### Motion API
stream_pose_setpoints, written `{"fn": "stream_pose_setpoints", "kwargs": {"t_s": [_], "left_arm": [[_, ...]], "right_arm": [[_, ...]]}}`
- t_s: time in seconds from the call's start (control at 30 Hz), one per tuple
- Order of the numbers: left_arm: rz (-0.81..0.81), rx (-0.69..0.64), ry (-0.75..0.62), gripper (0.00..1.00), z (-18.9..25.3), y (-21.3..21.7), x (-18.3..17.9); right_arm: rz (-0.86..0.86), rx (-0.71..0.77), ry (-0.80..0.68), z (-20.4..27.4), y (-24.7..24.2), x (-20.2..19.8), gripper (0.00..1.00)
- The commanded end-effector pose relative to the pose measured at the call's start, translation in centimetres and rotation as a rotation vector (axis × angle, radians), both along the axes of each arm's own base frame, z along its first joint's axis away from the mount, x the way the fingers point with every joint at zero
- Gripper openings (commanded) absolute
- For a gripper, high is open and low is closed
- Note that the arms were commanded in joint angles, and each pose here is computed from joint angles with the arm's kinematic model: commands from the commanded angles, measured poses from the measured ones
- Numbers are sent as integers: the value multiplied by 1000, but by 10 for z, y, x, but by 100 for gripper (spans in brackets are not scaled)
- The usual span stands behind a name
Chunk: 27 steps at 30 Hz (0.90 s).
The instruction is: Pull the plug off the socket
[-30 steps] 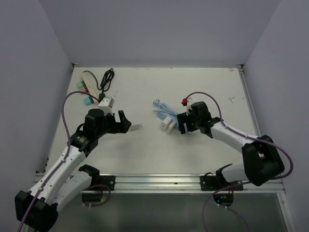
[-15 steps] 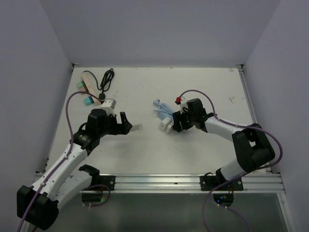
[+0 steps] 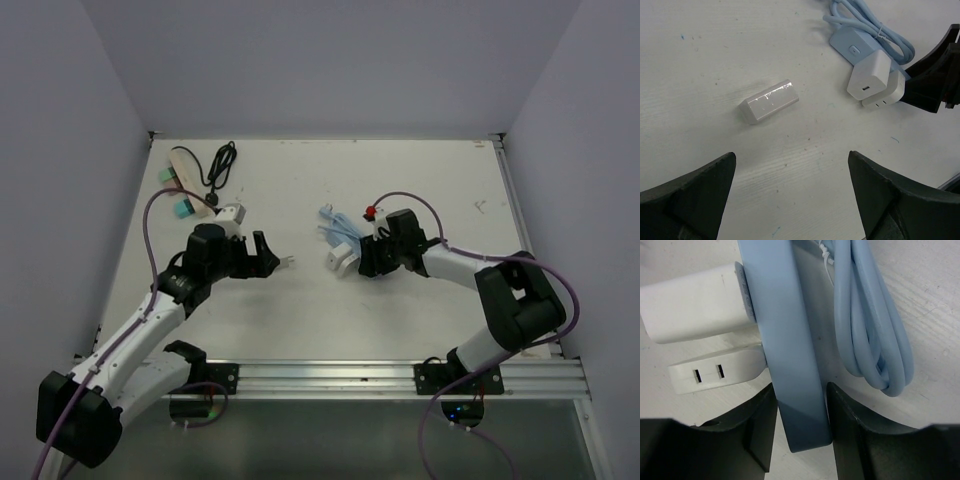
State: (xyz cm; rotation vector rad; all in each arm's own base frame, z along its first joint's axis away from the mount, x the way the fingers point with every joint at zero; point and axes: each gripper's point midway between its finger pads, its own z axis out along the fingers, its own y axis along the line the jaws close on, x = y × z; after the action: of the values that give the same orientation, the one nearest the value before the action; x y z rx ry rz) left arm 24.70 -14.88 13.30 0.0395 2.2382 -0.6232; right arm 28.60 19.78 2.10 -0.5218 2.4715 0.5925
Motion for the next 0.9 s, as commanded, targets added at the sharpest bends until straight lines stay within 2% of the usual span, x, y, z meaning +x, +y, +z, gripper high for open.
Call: {"fn": "stream_pose_setpoints", "kwargs": {"t_s": [0.0, 0.23, 0.33, 0.37, 0.47, 0.5, 0.63, 0.77, 0.87], "left_arm": [[-38, -29, -53, 97, 11, -17, 9], [-157, -18, -155, 94, 28, -74, 18], [-201, -12, -168, 89, 26, -92, 25], [-211, 4, -152, 89, 19, -96, 25], [-238, 1, -222, 87, 32, -115, 30], [-264, 9, -243, 84, 34, -124, 26], [-309, 14, -305, 82, 47, -150, 20], [-362, 41, -294, 79, 42, -173, 8], [-342, 20, -259, 78, 38, -181, 3]], "right_arm": [[11, 63, 3, 4, 8, -4, 47], [14, 133, 38, 12, 14, -21, 13], [-3, 181, 10, 31, 16, -24, 7], [-4, 191, -2, 37, 16, -24, 6], [-7, 229, -26, 57, 18, -27, 1], [-11, 236, -24, 61, 18, -29, 0], [-41, 251, -11, 77, 16, -34, 0], [-69, 241, 0, 81, 11, -37, 0], [-86, 239, 5, 78, 9, -39, 0]]}}
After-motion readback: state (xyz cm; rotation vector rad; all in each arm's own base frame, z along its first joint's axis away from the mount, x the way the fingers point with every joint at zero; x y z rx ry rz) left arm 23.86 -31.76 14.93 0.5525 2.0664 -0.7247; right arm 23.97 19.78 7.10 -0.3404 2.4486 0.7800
